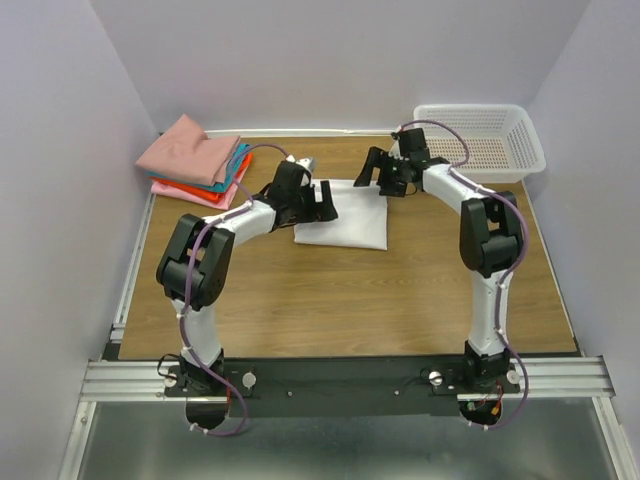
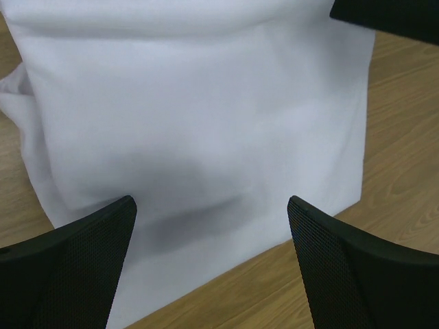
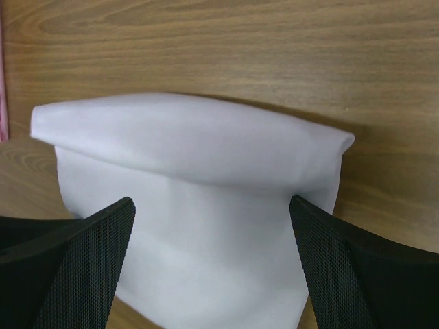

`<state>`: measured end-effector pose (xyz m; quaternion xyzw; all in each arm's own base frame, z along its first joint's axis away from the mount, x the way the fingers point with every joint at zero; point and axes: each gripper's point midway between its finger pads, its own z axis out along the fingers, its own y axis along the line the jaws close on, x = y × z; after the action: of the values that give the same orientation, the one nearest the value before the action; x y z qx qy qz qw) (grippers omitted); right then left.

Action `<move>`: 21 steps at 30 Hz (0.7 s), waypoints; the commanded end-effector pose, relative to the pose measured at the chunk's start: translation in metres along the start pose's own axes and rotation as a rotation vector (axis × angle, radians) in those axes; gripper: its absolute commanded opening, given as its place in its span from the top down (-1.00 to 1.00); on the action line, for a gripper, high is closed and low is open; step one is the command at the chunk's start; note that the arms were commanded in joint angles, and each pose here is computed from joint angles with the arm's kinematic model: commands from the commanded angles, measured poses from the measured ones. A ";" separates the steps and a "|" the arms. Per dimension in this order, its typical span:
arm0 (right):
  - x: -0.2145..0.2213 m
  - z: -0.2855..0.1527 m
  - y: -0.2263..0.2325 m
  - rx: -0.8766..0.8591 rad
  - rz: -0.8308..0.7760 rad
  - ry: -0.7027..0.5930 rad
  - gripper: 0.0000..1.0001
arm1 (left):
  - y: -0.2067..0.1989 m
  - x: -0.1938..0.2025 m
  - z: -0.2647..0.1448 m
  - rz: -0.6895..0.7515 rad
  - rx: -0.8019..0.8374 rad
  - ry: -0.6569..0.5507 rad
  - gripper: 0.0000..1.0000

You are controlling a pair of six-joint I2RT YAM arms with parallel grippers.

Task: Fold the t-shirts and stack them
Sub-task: Fold the tshirt

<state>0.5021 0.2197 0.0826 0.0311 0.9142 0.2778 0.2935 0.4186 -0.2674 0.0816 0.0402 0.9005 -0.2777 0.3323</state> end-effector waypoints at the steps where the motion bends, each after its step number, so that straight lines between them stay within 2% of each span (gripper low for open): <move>1: -0.007 0.024 -0.002 -0.012 0.009 0.001 -1.00 | 0.015 0.027 0.012 -0.004 -0.001 0.057 -0.97; 5: -0.001 0.032 -0.012 0.012 0.006 0.015 -1.00 | 0.033 0.058 0.010 -0.039 -0.054 0.110 -0.97; 9: -0.005 0.024 -0.009 0.008 -0.023 0.002 -1.00 | 0.034 0.061 -0.003 -0.052 -0.060 0.079 -0.97; 13: -0.027 -0.011 0.015 -0.022 -0.077 -0.069 -1.00 | 0.009 0.027 -0.032 -0.010 -0.036 -0.029 -0.97; 16: -0.036 -0.056 0.034 -0.036 -0.108 -0.135 -1.00 | -0.012 0.003 -0.058 0.024 -0.022 -0.120 -0.97; 19: -0.024 -0.100 0.032 0.009 -0.112 -0.185 -1.00 | -0.017 -0.008 -0.082 0.032 -0.044 -0.183 -0.97; 21: -0.001 -0.131 0.023 0.049 -0.087 -0.208 -1.00 | -0.003 -0.011 -0.093 0.014 -0.116 -0.223 -0.97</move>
<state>0.4650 0.2000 0.1537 0.0142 0.8955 0.2681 0.3550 0.3717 -0.2463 0.1373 0.0339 0.8733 -0.2742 0.4012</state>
